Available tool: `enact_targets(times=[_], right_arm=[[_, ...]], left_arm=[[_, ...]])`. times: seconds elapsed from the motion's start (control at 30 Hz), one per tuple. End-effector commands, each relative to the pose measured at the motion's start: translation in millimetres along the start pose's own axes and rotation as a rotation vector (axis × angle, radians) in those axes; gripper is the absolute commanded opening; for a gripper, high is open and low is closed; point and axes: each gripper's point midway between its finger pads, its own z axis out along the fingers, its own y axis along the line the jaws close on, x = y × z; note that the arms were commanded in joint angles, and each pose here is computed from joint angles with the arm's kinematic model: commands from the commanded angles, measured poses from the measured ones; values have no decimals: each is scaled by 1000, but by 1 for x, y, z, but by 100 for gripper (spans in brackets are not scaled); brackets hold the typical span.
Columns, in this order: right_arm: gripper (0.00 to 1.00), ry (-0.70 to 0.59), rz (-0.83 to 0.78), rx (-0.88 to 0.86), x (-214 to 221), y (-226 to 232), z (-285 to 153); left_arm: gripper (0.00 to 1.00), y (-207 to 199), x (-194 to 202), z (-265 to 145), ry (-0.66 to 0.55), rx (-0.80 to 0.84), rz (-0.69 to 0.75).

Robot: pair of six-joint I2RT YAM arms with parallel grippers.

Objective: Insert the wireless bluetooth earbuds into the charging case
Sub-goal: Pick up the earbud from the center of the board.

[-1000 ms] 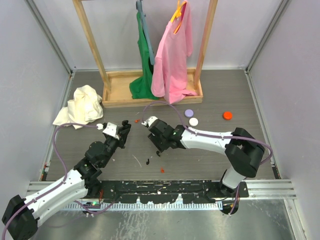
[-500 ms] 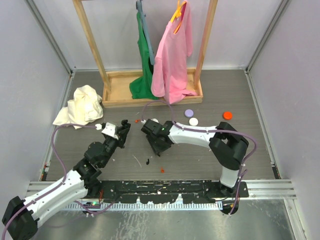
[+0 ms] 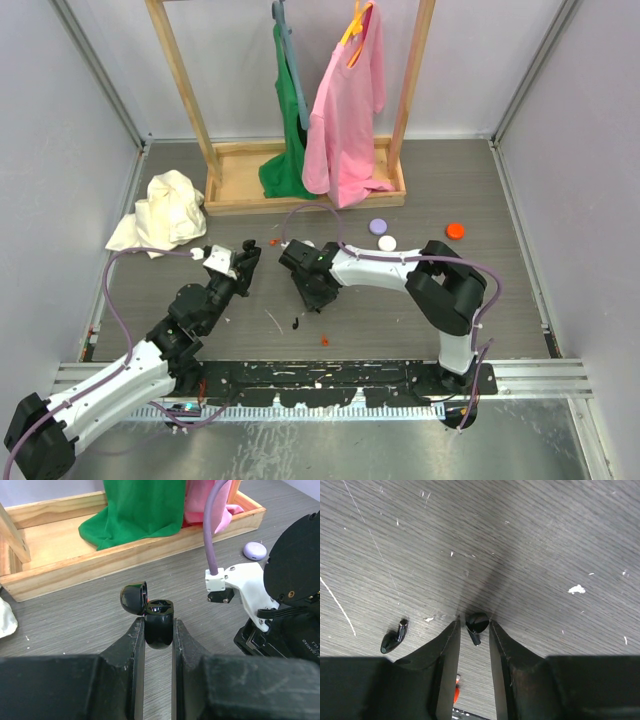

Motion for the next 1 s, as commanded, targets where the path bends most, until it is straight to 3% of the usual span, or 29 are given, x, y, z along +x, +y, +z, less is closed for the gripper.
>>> enact_targets(times=[0.0, 0.27, 0.63, 0.97], right_arm=[[34, -41, 19, -23, -13, 10, -3], [29, -51, 18, -15, -13, 8, 2], [33, -61, 29, 30, -12, -1, 8], [20, -161, 15, -17, -27, 3, -15]], left_arm=[[0, 1, -12, 1, -43, -7, -16], [0, -2, -11, 2, -38, 8, -14], [0, -5, -11, 2, -38, 26, -16], [0, -14, -16, 0, -61, 81, -24]])
